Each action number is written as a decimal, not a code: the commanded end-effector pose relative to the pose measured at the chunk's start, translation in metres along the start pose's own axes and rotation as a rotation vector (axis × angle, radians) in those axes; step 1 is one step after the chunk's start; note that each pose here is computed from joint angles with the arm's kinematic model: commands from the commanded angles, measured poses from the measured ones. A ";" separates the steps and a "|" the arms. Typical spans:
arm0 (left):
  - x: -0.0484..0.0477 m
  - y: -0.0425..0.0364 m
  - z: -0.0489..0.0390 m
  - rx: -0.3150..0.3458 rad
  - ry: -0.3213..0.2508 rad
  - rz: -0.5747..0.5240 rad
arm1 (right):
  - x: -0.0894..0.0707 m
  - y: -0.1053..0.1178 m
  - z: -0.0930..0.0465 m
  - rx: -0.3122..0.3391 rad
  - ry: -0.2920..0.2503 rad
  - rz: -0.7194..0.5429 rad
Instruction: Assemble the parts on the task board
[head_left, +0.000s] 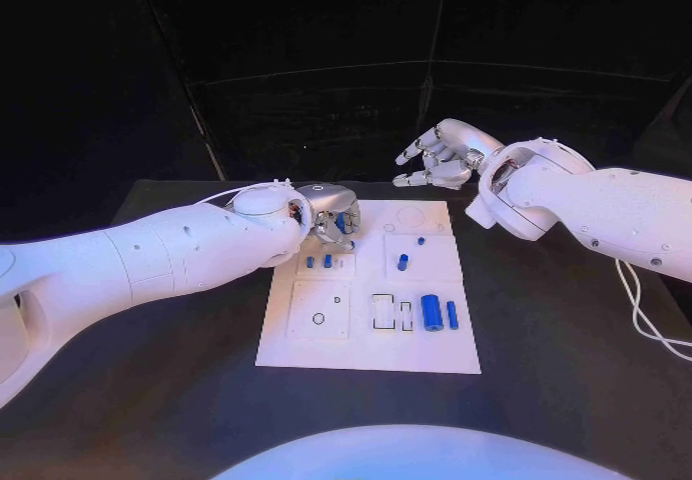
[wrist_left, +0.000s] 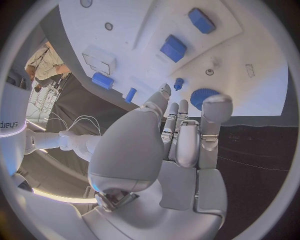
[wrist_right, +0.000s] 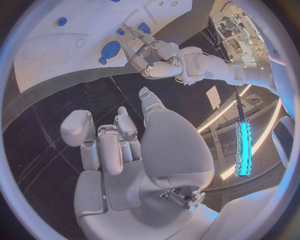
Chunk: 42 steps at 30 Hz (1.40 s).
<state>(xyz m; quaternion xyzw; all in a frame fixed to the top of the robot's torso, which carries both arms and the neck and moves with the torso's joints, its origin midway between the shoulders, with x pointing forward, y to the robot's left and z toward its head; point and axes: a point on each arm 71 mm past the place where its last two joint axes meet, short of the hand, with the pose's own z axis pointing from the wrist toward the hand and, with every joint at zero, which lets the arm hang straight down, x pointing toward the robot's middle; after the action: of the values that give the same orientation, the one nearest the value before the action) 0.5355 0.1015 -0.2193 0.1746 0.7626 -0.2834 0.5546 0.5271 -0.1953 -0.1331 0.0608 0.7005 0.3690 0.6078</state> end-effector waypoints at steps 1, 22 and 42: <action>0.0007 -0.0002 0.0026 -0.012 0.023 0.018 | -0.001 0.002 0.001 -0.012 -0.009 0.001; 0.0082 -0.0003 0.0144 -0.043 0.061 0.031 | 0.000 0.004 0.001 -0.016 -0.011 0.002; 0.0161 0.0010 0.0181 -0.059 0.098 0.029 | 0.001 0.005 0.002 -0.018 -0.007 0.003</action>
<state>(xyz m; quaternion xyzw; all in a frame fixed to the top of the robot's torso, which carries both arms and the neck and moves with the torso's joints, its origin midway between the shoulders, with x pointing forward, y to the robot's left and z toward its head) 0.5446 0.0909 -0.2384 0.1785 0.7903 -0.2478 0.5312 0.5266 -0.1913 -0.1328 0.0588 0.6998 0.3722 0.6068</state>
